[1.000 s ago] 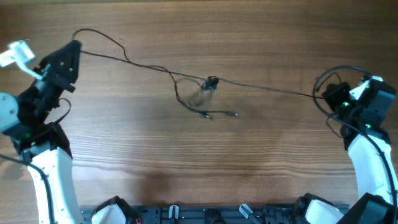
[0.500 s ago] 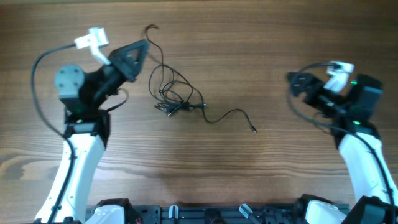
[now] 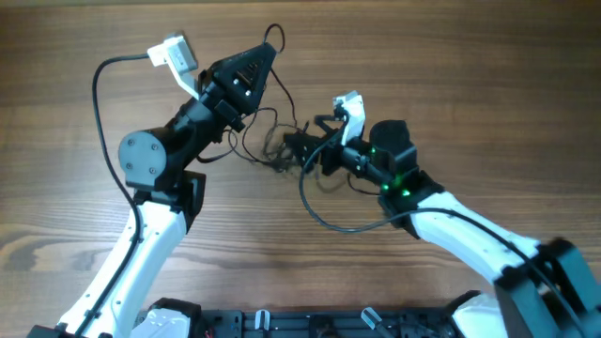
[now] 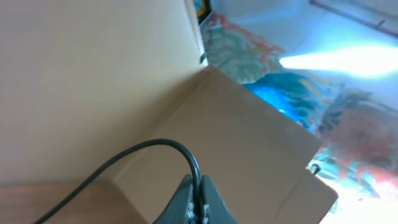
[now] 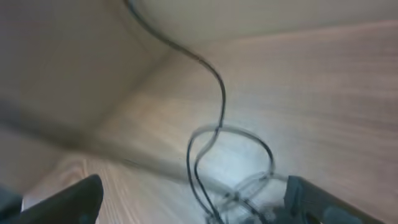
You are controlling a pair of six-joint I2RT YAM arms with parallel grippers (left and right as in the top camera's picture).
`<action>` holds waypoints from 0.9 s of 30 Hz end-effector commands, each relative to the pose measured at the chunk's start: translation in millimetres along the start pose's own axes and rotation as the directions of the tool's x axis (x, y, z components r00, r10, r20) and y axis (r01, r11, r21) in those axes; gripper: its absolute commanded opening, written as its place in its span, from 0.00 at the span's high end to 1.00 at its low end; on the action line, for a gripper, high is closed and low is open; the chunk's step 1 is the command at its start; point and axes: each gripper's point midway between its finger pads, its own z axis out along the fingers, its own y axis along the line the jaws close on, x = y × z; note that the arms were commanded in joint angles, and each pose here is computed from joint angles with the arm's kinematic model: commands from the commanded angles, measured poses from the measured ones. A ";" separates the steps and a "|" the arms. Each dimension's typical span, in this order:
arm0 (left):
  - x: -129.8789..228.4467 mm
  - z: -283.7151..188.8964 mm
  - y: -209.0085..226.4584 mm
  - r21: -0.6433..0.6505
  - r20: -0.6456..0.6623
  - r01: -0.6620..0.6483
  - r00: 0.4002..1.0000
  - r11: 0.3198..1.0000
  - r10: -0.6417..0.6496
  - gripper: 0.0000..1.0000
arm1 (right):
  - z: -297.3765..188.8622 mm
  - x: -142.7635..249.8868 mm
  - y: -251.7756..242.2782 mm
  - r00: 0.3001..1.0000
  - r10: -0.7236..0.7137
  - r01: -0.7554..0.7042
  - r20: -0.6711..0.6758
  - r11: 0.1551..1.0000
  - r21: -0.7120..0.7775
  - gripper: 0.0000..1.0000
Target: Untangle cables
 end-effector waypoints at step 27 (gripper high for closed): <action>17.2 -148.9 212.1 -0.785 0.118 0.301 0.931 0.541 -0.346 0.66 | -75.1 51.5 -159.9 0.795 0.574 -0.544 -0.194 0.817 0.189 0.00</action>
